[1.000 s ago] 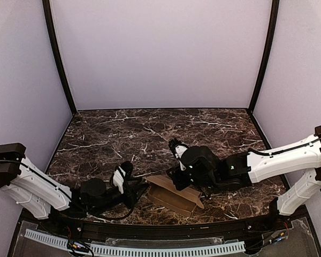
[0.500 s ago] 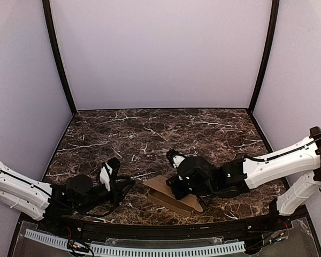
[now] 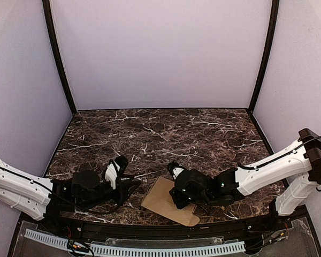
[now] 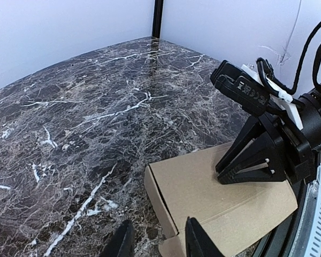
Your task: Fold the paper box
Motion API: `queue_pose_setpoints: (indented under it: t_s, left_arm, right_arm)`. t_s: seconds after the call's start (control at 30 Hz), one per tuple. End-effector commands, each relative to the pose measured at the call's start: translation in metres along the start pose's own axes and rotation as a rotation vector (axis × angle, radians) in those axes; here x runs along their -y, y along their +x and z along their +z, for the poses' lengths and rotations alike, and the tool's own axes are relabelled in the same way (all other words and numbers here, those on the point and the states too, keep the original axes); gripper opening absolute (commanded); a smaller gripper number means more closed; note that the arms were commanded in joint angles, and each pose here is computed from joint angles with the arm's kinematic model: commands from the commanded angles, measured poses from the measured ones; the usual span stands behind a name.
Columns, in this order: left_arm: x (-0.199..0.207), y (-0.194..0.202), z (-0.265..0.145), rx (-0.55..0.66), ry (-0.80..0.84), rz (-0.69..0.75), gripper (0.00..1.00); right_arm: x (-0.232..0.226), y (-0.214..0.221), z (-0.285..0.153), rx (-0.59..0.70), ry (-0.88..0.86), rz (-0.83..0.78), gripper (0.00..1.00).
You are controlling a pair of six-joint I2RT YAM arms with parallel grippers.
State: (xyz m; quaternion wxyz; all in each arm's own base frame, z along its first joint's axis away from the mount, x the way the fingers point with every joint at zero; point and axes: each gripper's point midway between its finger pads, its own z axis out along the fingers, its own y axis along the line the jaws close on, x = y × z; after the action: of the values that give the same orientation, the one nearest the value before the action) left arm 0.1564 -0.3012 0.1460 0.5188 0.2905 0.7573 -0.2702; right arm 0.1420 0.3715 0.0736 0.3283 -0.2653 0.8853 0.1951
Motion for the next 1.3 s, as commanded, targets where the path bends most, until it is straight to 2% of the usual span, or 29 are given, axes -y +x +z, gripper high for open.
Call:
queue_pose_setpoints:
  t_s: [0.0,0.13,0.3,0.43,0.83,1.13,1.27]
  left_arm:
    - [0.011,0.009,0.009,-0.062,0.028,0.012,0.35]
    - [0.012,0.015,0.023,-0.117,0.044,-0.021,0.44]
    - [0.005,0.031,0.043,-0.258,0.065,-0.094,0.56]
    - [-0.001,0.039,0.053,-0.308,0.059,-0.099,0.61]
    - [0.009,0.055,0.078,-0.413,0.123,-0.111,0.61]
    - [0.014,0.060,0.085,-0.445,0.145,-0.108,0.60]
    - [0.014,0.066,0.086,-0.465,0.142,-0.115,0.58]
  right_arm:
    - [0.002,0.014,0.003,-0.021,0.006,0.005,0.13]
    - [0.002,0.016,0.004,-0.028,0.002,-0.002,0.13]
    - [0.002,0.013,0.003,-0.017,0.006,-0.009,0.16]
    - [0.004,0.011,-0.001,-0.010,0.011,-0.010,0.18]
    - [0.012,0.000,-0.016,0.023,0.038,-0.004,0.20]
    - [0.013,0.009,-0.011,-0.013,0.047,-0.009,0.19]
    - [0.018,0.003,-0.021,-0.003,0.064,-0.015,0.30]
